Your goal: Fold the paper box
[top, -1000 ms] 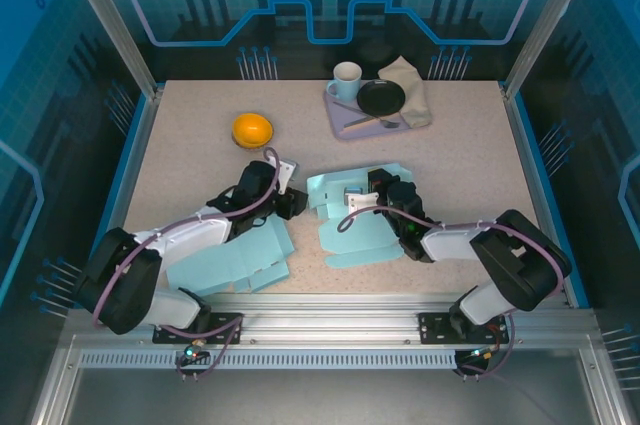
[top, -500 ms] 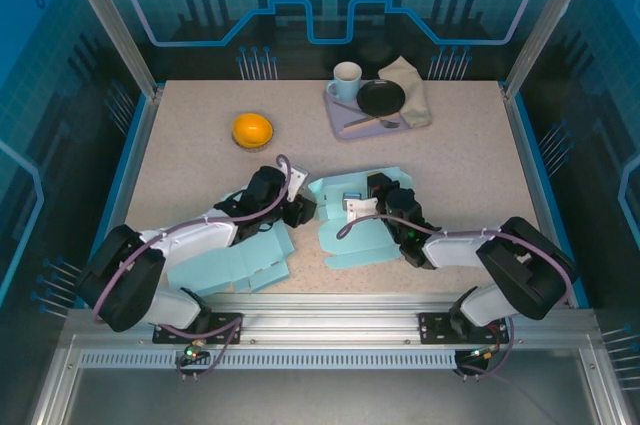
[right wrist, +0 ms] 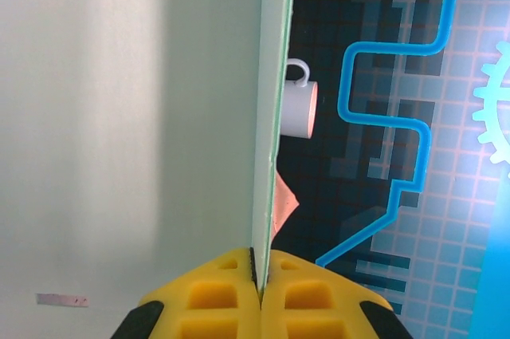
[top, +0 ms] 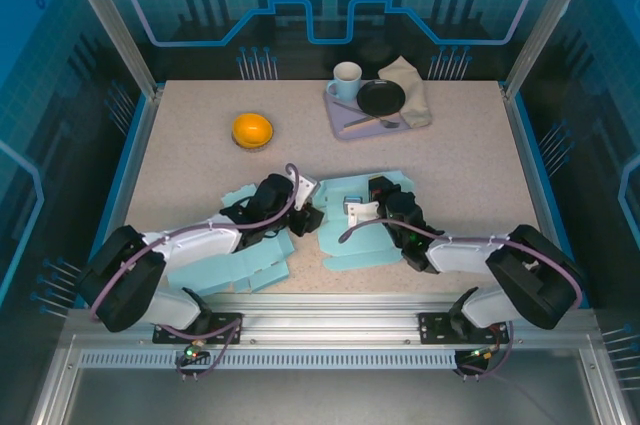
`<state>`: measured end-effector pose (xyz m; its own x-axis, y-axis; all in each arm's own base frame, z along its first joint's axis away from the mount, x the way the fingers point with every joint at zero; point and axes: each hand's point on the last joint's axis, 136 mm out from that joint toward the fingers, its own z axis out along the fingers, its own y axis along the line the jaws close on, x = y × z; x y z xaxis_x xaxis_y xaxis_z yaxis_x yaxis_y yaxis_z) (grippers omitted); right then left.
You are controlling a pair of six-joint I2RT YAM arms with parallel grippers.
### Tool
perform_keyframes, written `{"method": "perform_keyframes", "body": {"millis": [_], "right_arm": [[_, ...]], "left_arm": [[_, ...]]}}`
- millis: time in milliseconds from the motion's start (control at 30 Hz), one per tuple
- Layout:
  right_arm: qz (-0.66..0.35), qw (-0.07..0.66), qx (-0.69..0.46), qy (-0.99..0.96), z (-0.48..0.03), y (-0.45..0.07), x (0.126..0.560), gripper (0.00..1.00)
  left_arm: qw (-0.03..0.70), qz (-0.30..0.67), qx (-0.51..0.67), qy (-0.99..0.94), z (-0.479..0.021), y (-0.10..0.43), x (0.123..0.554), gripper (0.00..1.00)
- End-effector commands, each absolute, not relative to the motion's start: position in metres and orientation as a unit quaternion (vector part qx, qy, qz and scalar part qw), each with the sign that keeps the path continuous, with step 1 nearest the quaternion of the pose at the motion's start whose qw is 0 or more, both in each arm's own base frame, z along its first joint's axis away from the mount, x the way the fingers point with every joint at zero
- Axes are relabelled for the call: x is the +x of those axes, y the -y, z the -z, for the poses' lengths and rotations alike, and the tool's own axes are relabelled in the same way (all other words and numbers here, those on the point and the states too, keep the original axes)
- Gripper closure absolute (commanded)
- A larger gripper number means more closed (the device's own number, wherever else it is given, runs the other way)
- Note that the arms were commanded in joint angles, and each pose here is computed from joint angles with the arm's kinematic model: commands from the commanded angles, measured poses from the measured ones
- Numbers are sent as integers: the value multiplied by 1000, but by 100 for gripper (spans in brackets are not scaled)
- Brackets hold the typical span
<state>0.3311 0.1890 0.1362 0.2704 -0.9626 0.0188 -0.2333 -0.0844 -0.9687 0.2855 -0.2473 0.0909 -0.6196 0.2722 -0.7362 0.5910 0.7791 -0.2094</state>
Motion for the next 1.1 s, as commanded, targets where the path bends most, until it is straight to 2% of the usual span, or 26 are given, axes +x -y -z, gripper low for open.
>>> {"method": "perform_keyframes", "body": {"millis": [0,133,333,467,600,700,800,933,1067], "right_arm": [[356,459,-669,-464,-121,-192,312,100],[349,479,-653,-472,-134,-195,314,100],[340,545,-583,-498,-183,-196,341,100],[347,549,-575,-498,-186,-197,357,100],[342,526,-584,-515,-150,-199,362,100],[343,496,-593,-533,-111,-194,362,100],[352,482,-589,-545,-93,-189,361,100],[356,474,-601,-536,-86,-190,351,100],[356,502,-577,-536,-110,-192,350,100]], "left_arm": [[366,202,246,-874,-92,239,282,56],[401,179,224,-870,-104,225,287,58],[480,203,186,-833,-167,213,292,57],[514,188,150,-824,-190,193,301,58],[519,153,111,-834,-179,171,309,58],[511,150,107,-839,-169,169,307,58],[507,146,107,-843,-162,167,306,58],[501,151,109,-845,-157,167,303,59],[493,153,104,-850,-150,166,300,59]]}}
